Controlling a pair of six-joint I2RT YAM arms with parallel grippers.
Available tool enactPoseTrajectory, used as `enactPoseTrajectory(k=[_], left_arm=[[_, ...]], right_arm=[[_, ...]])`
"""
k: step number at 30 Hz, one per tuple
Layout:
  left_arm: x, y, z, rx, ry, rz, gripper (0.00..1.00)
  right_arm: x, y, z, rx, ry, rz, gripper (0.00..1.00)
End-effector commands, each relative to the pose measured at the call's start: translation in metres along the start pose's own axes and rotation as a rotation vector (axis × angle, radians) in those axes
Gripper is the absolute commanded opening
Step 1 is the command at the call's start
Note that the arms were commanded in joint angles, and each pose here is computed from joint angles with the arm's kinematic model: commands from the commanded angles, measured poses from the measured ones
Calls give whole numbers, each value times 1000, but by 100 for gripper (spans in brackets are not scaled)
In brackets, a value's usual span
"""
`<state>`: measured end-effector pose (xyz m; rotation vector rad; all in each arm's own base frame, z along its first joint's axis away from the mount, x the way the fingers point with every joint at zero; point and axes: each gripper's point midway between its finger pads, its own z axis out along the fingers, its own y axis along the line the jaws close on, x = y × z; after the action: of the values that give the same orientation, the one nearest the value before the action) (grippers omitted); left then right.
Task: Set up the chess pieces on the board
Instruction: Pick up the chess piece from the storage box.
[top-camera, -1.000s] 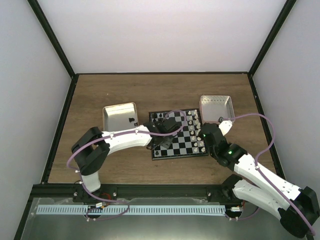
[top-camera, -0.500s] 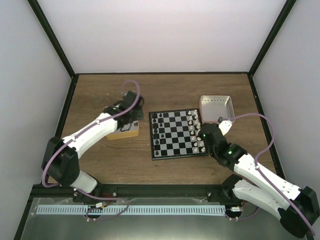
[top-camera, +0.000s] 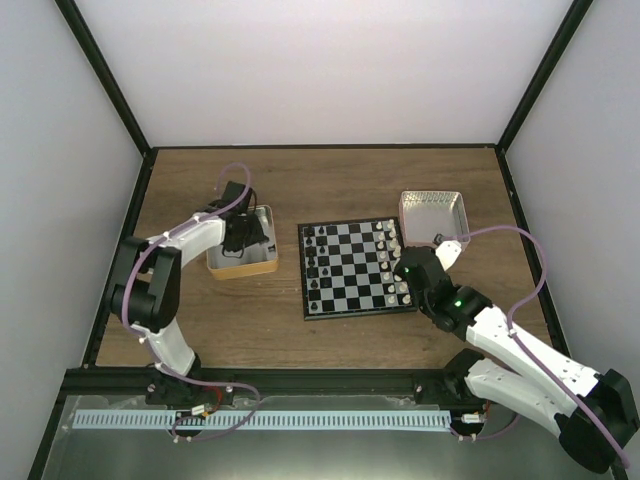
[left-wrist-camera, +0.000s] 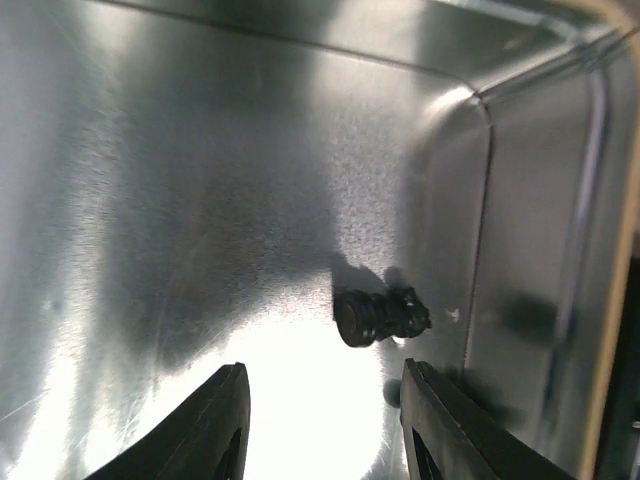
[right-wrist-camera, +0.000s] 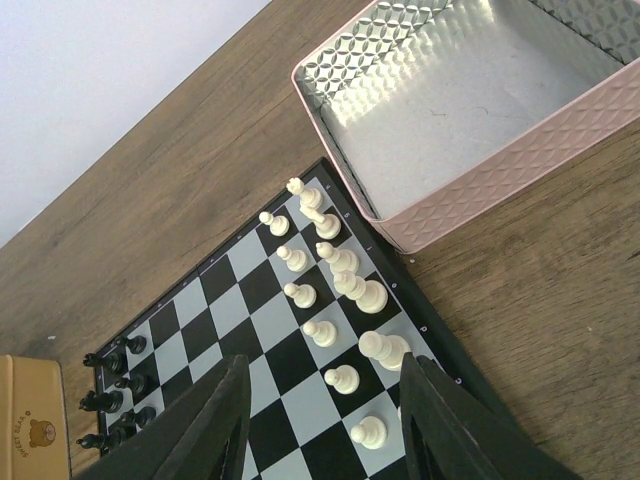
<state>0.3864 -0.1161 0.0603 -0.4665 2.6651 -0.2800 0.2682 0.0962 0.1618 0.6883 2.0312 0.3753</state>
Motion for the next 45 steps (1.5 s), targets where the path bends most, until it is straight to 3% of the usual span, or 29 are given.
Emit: enactPoseTrajectory(k=[1,10,28,41,45], left_arm=[[-8,-17,12,76,17,18,42],[-12,-11,30,70,18,6,35],[-13,-1,31,37,2,11,10],[-21,-3,3,69,-84,7,6],[-21,-12,-11,126,-92,14,6]], right_arm=[[-5,-2,0,8,-26,5,43],[-4,0,2,5,-21,4,43],[-2,-1,3,10,-16,1,42],[-2,2,3,-1,-8,1,43],[0,19,3,-74,11,-47,43]])
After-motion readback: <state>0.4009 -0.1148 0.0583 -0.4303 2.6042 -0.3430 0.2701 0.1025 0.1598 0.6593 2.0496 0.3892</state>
